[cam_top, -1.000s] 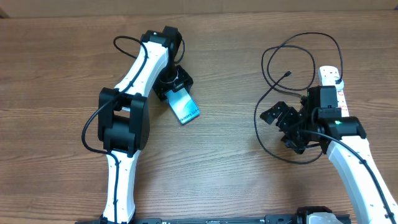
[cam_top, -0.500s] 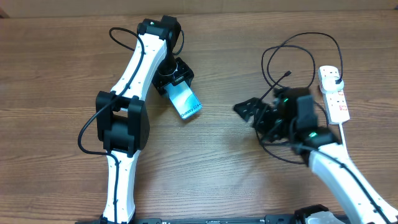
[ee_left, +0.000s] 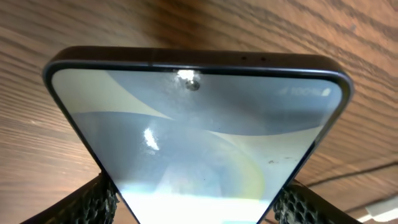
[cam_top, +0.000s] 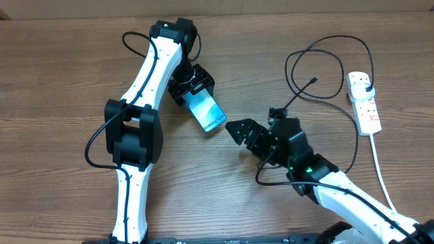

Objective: Plug charger to phone and switch on socket

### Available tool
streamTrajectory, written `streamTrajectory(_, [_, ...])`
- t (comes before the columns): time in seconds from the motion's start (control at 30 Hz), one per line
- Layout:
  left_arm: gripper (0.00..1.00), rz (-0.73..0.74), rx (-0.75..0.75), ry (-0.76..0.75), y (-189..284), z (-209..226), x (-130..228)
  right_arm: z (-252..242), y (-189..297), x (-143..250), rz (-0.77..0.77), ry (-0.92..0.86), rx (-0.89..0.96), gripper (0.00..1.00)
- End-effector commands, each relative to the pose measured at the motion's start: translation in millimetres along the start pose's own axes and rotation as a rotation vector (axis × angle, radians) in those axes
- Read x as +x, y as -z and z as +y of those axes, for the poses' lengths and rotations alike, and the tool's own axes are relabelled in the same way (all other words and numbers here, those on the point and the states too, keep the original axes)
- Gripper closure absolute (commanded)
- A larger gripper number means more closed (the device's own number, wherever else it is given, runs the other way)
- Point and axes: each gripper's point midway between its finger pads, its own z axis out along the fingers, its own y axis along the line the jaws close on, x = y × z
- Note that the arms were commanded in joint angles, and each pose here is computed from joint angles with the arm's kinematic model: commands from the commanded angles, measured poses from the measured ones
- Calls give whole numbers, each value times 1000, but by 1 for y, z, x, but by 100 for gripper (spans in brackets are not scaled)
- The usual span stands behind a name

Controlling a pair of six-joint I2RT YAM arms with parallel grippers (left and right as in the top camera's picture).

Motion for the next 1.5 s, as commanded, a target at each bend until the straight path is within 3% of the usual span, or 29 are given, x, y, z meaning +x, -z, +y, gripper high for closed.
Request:
streamTrajectory(0.0, [42, 78, 104, -35, 7, -19, 13, -6, -10, -6, -61, -10, 25, 0])
streamTrajectory(0.73, [39, 356, 383, -162, 29, -57, 64, 15, -26, -21, -114, -29, -96, 0])
streamTrajectory(1.13, [39, 401, 377, -201, 31, -50, 75, 13, -25, -31, -169, -31, -83, 0])
streamTrajectory(1.2, [39, 400, 378, -213, 31, -50, 76, 18, -24, -33, -177, -26, -105, 4])
streamTrajectory(1.47, [39, 411, 360, -239, 28, -49, 85, 32, -21, -38, -203, -15, -161, 35])
